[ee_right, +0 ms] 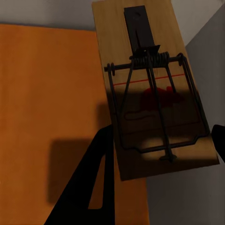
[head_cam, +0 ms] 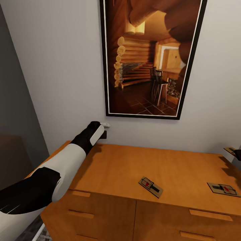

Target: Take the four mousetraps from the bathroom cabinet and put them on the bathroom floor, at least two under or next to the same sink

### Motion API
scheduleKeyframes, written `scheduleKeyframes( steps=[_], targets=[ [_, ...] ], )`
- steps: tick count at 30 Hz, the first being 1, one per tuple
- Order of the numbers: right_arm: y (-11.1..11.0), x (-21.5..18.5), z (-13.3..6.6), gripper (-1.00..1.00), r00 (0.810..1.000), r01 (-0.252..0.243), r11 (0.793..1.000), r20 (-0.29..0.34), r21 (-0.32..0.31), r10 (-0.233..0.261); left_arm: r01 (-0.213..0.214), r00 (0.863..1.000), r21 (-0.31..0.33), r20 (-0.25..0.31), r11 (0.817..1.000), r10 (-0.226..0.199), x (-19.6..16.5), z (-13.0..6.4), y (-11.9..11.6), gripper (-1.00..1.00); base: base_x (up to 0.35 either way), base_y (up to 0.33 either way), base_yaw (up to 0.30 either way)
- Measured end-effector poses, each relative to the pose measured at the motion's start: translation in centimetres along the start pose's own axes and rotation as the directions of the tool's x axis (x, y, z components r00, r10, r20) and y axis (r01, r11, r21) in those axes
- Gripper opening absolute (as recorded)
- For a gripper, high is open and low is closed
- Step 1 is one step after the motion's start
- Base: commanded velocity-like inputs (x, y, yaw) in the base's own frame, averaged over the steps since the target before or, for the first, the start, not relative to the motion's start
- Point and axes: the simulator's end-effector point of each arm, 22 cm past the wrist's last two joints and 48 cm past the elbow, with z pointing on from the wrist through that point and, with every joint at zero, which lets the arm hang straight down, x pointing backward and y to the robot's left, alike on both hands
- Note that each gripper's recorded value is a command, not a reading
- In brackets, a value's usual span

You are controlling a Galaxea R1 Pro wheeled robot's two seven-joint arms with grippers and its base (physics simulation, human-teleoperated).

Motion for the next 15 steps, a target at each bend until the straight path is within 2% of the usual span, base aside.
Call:
scheduleKeyframes(
  steps=[5, 15],
  targets=[
    [0.01, -0.01, 0.03, -1.0, 1.0, 0.0, 1.0, 0.0, 0.0, 0.0, 0.0, 1.0, 0.0, -0.001, 1.0, 0.0, 0.04, 0.05, 0.0, -1.0, -0.093, 0.0, 0.0],
    [-0.01, -0.01, 0.06, -1.0, 1.0, 0.001, 1.0, -0.001, 0.001, -0.001, -0.001, 1.0, -0.002, -0.004, 1.0, 0.001, 0.13, 0.13, 0.04, -1.0, -0.315, 0.0, 0.0]
  ],
)
